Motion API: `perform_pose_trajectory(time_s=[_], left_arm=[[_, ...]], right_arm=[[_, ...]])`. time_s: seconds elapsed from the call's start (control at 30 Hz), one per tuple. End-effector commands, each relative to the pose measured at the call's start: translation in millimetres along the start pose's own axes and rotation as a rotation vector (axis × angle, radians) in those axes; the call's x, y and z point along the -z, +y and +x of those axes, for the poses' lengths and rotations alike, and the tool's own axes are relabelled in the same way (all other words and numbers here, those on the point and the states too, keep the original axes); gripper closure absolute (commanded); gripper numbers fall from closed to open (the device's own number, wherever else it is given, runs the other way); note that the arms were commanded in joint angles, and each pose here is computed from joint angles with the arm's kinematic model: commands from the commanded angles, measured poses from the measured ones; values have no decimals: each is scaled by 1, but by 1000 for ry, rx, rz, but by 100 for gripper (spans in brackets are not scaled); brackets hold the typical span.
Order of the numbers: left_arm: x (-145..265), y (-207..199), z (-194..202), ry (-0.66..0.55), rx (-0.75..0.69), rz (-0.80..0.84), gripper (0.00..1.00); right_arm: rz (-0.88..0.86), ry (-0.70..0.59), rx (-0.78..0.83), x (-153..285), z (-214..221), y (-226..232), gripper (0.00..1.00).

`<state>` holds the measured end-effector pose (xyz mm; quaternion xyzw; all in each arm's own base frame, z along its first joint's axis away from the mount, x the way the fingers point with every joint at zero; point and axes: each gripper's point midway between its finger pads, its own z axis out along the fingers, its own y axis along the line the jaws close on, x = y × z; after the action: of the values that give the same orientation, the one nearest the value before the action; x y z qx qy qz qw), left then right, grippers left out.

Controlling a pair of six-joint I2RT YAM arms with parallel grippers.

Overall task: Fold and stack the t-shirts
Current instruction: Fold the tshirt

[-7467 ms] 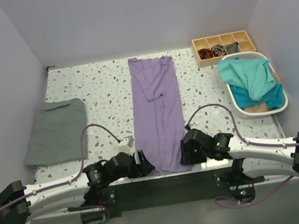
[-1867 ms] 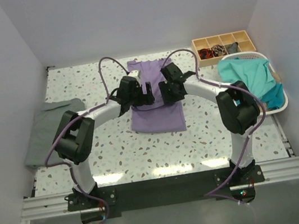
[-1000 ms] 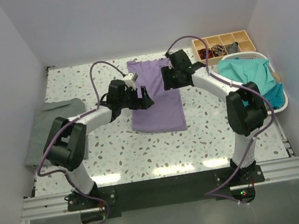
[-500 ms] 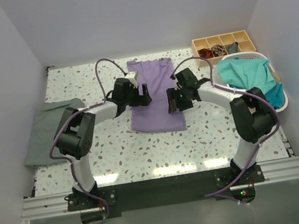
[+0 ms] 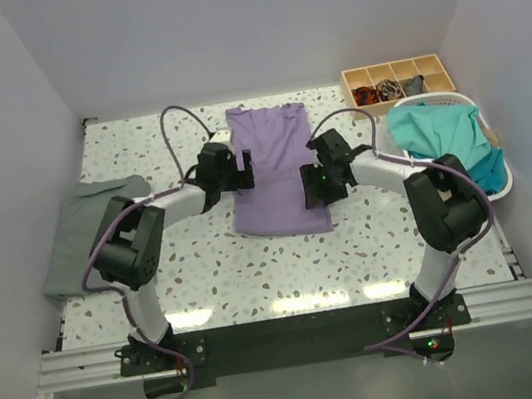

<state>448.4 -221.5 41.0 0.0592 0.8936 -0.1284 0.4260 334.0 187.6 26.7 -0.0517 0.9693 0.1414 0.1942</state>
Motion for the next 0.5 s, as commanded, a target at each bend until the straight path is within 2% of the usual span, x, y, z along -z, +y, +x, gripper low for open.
perform_pose_trajectory(time_s=[0.0, 0.07, 0.1, 0.17, 0.2, 0.47], left_arm=[[53, 23, -40, -151, 6, -101, 0], [72, 13, -40, -161, 35, -42, 0], [76, 14, -14, -119, 42, -19, 0], [95, -4, -11, -147, 85, 87, 0], [99, -2, 16, -107, 93, 98, 0], [125, -23, 79, -45, 124, 191, 1]], right_arm=[[45, -114, 35, 35, -21, -4, 37], [43, -121, 34, 43, -20, -4, 37], [34, -131, 37, 48, -18, -3, 36], [7, -123, 35, 51, -13, 1, 36], [-8, -109, 26, 51, -6, 3, 35], [-66, -82, -14, 47, 24, 4, 36]])
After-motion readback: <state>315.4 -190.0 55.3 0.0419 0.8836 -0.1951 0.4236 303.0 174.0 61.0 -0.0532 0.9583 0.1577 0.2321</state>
